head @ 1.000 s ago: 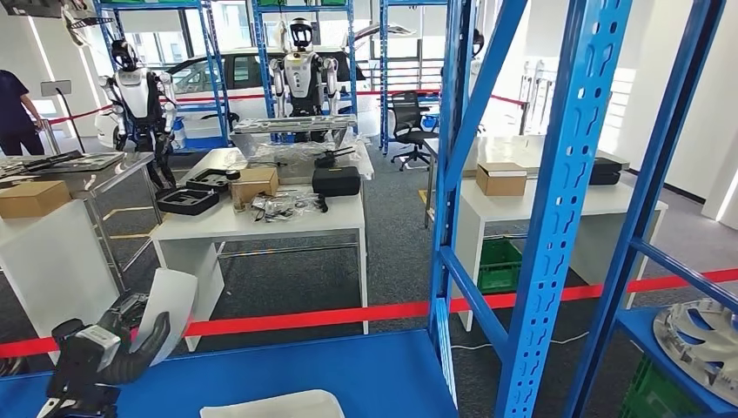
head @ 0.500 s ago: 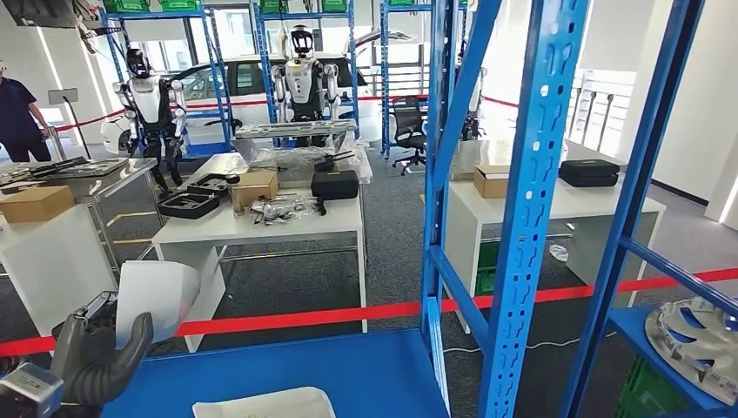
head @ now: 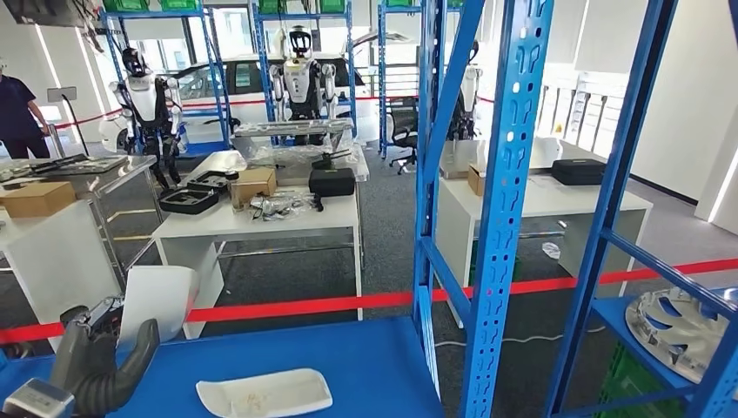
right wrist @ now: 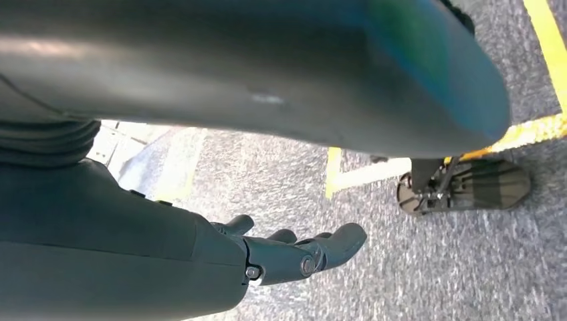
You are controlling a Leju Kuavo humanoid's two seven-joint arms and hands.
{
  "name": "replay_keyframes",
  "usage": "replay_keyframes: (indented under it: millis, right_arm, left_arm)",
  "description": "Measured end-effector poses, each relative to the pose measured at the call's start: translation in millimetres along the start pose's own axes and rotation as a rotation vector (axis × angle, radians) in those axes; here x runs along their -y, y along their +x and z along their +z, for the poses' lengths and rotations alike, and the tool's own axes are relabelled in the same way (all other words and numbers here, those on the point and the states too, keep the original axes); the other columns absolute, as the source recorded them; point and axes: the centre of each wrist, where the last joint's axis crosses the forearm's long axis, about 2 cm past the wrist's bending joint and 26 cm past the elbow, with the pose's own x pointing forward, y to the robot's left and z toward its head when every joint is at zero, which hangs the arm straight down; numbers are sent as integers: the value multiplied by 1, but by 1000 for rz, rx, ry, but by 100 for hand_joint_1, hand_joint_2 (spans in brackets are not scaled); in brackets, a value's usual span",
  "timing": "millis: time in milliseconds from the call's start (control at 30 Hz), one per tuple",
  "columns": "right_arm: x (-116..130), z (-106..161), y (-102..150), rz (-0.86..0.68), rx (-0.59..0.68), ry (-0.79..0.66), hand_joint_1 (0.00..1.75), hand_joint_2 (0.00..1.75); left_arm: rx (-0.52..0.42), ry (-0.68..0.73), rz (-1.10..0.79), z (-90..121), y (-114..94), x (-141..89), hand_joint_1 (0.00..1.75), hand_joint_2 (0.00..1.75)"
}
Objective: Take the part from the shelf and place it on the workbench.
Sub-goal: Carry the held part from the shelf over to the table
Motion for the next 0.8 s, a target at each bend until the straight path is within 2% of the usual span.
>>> replay_keyframes:
  millis: [500,800]
  right_arm:
    - [1,0,1,-15,1,-3,0,0]
    - [1,0,0,-21,0,-4,0,0]
  left_arm:
    - [-2,-14,27,0,1,16,175,175]
    - [-14,-16,40,8,1,21,175,175]
